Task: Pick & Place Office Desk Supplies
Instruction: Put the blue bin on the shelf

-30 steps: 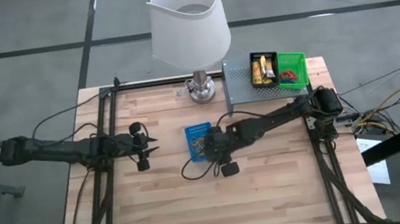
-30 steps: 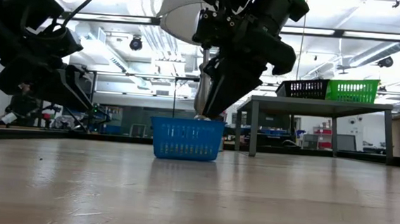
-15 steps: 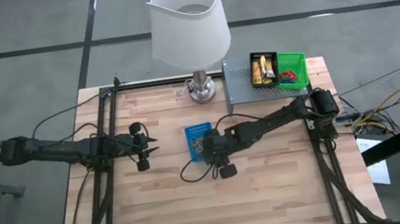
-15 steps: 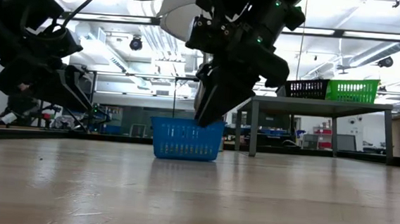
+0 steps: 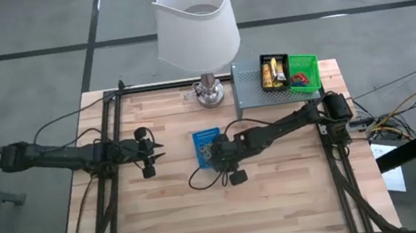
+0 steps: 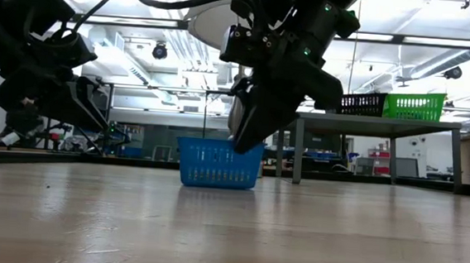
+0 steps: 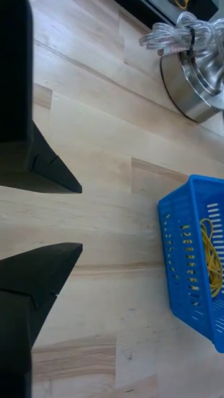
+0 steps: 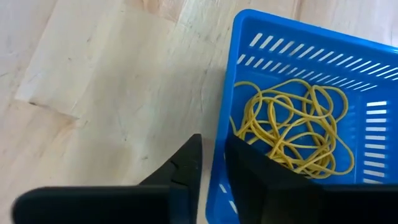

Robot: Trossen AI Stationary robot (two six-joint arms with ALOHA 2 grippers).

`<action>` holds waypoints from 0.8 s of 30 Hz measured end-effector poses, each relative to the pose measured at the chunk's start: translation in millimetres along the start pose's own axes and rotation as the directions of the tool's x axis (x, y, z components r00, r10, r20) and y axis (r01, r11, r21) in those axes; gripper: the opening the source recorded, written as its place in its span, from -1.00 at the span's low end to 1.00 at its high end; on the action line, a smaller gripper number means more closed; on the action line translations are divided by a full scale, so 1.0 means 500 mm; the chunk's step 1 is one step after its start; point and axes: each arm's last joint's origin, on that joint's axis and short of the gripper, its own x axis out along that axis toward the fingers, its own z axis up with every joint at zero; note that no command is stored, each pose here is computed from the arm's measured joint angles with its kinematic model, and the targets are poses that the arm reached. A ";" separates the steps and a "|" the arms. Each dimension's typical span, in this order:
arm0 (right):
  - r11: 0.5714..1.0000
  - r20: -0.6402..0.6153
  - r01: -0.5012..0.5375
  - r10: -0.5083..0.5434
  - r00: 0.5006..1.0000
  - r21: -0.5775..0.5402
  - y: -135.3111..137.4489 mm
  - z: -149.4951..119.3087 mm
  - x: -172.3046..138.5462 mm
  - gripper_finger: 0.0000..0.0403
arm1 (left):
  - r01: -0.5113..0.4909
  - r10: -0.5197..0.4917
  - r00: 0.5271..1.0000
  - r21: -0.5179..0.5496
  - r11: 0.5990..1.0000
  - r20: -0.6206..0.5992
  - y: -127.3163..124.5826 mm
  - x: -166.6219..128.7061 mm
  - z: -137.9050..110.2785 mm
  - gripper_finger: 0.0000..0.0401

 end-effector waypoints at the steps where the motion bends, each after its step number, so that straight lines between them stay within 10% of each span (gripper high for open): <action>1: 1.000 -0.001 0.003 -0.003 1.000 0.000 0.000 0.000 0.000 -0.69 | 0.000 0.000 1.000 0.000 1.000 0.000 0.000 0.000 0.000 -0.29; 24: 0.998 0.037 0.052 -0.053 0.998 0.025 -0.006 0.010 -0.049 -0.93 | 0.000 0.000 1.000 0.000 1.000 0.000 0.000 0.000 0.000 -0.29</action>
